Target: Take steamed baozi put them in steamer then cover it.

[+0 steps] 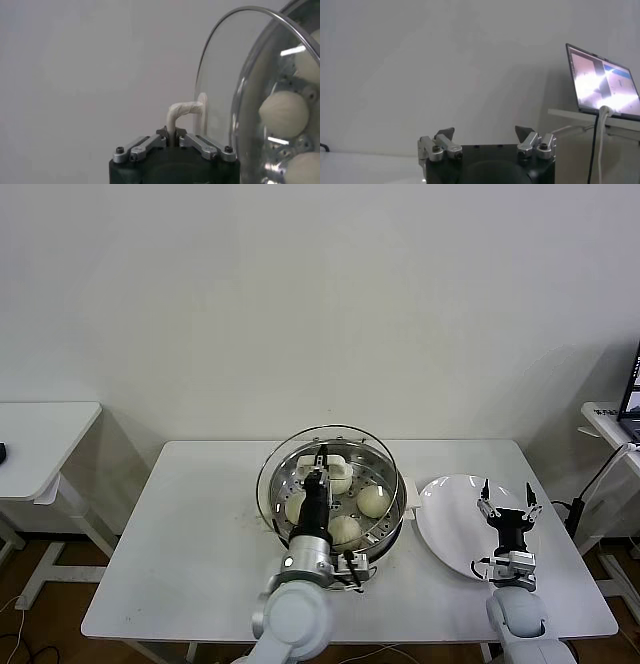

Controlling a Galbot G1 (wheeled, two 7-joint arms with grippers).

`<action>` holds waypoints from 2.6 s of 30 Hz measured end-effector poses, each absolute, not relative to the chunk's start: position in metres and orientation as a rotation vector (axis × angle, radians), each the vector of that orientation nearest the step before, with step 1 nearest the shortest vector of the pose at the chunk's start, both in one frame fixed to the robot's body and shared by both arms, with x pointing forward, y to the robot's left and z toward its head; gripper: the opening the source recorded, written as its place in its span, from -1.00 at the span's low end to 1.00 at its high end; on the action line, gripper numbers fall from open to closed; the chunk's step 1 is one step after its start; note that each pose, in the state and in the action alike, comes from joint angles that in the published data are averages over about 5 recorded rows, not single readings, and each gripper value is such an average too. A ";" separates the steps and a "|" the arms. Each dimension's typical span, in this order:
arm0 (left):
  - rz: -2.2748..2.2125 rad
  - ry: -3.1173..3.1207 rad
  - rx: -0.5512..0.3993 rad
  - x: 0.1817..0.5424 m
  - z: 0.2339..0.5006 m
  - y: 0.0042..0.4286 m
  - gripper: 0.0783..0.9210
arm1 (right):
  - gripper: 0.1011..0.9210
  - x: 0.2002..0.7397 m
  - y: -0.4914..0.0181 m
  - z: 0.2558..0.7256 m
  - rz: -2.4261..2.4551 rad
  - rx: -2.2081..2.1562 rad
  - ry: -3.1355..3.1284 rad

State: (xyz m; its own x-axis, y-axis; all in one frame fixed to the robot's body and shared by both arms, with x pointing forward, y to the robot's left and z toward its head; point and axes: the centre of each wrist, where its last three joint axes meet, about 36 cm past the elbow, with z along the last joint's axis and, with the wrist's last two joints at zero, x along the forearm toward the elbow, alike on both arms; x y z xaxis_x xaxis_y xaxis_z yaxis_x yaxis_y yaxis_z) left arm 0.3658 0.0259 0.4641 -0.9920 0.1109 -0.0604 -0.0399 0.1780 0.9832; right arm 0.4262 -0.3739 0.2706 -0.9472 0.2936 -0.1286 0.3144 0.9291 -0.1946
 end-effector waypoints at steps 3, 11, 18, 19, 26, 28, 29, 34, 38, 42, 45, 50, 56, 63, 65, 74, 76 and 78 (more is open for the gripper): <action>1.959 2.311 0.070 0.370 0.461 0.017 -0.73 | 0.76 0.427 -0.375 0.269 -0.330 0.476 2.993; 2.019 2.295 0.084 0.376 0.449 -0.001 -0.73 | 0.76 0.428 -0.378 0.269 -0.333 0.478 2.995; 2.078 2.272 0.096 0.383 0.440 -0.011 -0.73 | 0.76 0.429 -0.378 0.269 -0.332 0.475 2.995; 2.084 2.269 0.096 0.384 0.440 -0.012 -0.73 | 0.76 0.429 -0.378 0.269 -0.332 0.475 2.996; 2.128 2.244 0.102 0.387 0.433 -0.014 -0.73 | 0.76 0.429 -0.378 0.268 -0.333 0.477 2.999; 2.140 2.237 0.104 0.388 0.431 -0.014 -0.73 | 0.76 0.430 -0.378 0.268 -0.333 0.477 2.998; 2.145 2.233 0.105 0.388 0.430 -0.014 -0.73 | 0.76 0.430 -0.379 0.268 -0.333 0.478 2.998; 2.172 2.216 0.105 0.391 0.424 -0.013 -0.73 | 0.76 0.431 -0.379 0.267 -0.332 0.479 2.998; 2.187 2.202 0.100 0.392 0.422 -0.012 -0.73 | 0.76 0.430 -0.379 0.266 -0.331 0.481 3.000; 2.201 2.188 0.101 0.392 0.420 -0.011 -0.73 | 0.76 0.431 -0.379 0.266 -0.328 0.483 3.001; 2.209 2.182 0.105 0.392 0.420 -0.010 -0.73 | 0.76 0.431 -0.379 0.266 -0.327 0.485 3.000; 2.212 2.186 0.119 0.389 0.421 -0.010 -0.55 | 0.76 0.431 -0.381 0.266 -0.329 0.485 2.999; 2.196 2.201 0.130 0.383 0.426 -0.010 -0.14 | 0.76 0.431 -0.381 0.267 -0.329 0.484 2.998; 2.132 2.252 0.160 0.371 0.440 -0.010 0.33 | 0.76 0.434 -0.380 0.270 -0.326 0.481 2.990; 2.104 2.275 0.174 0.367 0.445 -0.010 0.47 | 0.76 0.435 -0.380 0.271 -0.326 0.480 2.988; 1.967 2.380 0.189 0.349 0.473 0.003 0.76 | 0.76 0.436 -0.381 0.272 -0.324 0.484 2.984; 1.955 2.389 0.190 0.345 0.477 0.013 0.77 | 0.76 0.436 -0.381 0.272 -0.324 0.484 2.983; 1.948 2.394 0.190 0.342 0.480 0.025 0.77 | 0.76 0.435 -0.381 0.272 -0.325 0.485 2.983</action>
